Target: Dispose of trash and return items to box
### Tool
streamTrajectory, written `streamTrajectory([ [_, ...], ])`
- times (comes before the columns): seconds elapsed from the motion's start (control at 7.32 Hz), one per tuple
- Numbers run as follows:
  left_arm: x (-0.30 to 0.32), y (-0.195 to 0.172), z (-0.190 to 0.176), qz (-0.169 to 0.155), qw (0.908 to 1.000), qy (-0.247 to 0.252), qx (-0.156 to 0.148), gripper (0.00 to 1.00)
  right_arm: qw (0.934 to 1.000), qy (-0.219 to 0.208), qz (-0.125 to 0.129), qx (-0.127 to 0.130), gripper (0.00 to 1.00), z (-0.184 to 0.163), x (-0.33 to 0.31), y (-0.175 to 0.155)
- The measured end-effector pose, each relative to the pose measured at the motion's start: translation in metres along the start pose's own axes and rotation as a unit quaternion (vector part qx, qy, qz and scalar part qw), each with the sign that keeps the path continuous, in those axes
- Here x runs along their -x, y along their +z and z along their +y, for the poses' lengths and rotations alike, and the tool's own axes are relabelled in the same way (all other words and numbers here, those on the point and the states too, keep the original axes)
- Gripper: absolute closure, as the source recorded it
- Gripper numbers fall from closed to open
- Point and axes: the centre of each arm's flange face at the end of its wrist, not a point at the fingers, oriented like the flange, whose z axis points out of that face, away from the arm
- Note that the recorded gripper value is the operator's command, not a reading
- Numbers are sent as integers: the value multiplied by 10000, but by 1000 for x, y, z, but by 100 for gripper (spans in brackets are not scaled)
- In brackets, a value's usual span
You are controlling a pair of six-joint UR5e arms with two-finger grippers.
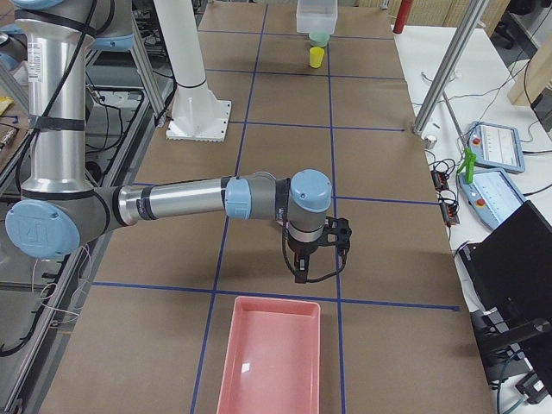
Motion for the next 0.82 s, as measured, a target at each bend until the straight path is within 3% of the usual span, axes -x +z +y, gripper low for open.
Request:
streamTrajectory([
  [0.82, -4, -3, -1, 36, 10000, -49, -24, 1, 9996, 277, -26, -1, 0, -7, 2, 1],
])
